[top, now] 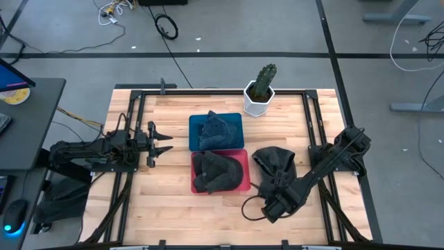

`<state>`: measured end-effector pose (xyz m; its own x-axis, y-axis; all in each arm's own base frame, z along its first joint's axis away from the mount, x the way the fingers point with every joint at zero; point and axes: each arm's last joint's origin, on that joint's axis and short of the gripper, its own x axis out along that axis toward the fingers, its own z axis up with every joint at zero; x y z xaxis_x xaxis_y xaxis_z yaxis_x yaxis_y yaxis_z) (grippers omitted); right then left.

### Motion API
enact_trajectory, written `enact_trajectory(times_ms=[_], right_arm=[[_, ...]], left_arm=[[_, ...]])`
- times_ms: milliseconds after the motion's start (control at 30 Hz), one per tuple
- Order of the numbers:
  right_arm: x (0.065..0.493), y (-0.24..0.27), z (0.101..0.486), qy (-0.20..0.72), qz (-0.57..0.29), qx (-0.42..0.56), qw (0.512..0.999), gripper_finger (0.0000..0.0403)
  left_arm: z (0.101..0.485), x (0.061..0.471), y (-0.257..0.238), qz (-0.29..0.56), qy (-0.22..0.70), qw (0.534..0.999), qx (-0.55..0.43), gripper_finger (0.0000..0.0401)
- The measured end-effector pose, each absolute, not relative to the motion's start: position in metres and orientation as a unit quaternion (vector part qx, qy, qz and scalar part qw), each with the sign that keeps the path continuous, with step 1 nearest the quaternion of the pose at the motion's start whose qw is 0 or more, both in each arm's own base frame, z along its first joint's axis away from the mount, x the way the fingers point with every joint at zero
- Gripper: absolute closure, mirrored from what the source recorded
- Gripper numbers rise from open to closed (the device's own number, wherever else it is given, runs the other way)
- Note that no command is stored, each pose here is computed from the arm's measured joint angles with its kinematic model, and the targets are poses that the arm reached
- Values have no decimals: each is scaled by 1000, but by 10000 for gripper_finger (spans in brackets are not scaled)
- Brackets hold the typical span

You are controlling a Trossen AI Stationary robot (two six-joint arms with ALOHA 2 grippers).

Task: Pick & Place hat
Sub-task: Put the black cap into the pink bin

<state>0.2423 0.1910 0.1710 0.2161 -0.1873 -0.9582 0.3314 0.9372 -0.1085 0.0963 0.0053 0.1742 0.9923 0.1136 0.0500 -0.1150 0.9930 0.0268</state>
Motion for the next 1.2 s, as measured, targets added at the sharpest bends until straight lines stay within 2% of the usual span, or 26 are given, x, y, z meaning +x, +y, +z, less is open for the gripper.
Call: enact_trajectory(times_ms=[233, 600, 700, 833, 867, 1033, 1200], right_arm=[[244, 182, 163, 589, -194, 45, 783, 227], [233, 159, 143, 609, -260, 57, 747, 232], [227, 156, 143, 624, -275, 39, 731, 267], [219, 152, 145, 649, -284, 4, 706, 369], [217, 152, 145, 655, -281, -9, 701, 384], [208, 147, 155, 664, -300, -36, 684, 391], [195, 146, 181, 623, -304, -27, 720, 395]], left_arm=[[174, 96, 5, 57, -24, 998, 15, 222], [174, 96, 5, 57, -24, 998, 15, 222], [174, 96, 5, 57, -24, 998, 15, 222], [174, 96, 5, 57, -24, 998, 15, 222], [174, 96, 5, 57, -24, 998, 15, 222], [174, 96, 5, 57, -24, 998, 15, 222], [174, 96, 5, 57, -24, 998, 15, 222]])
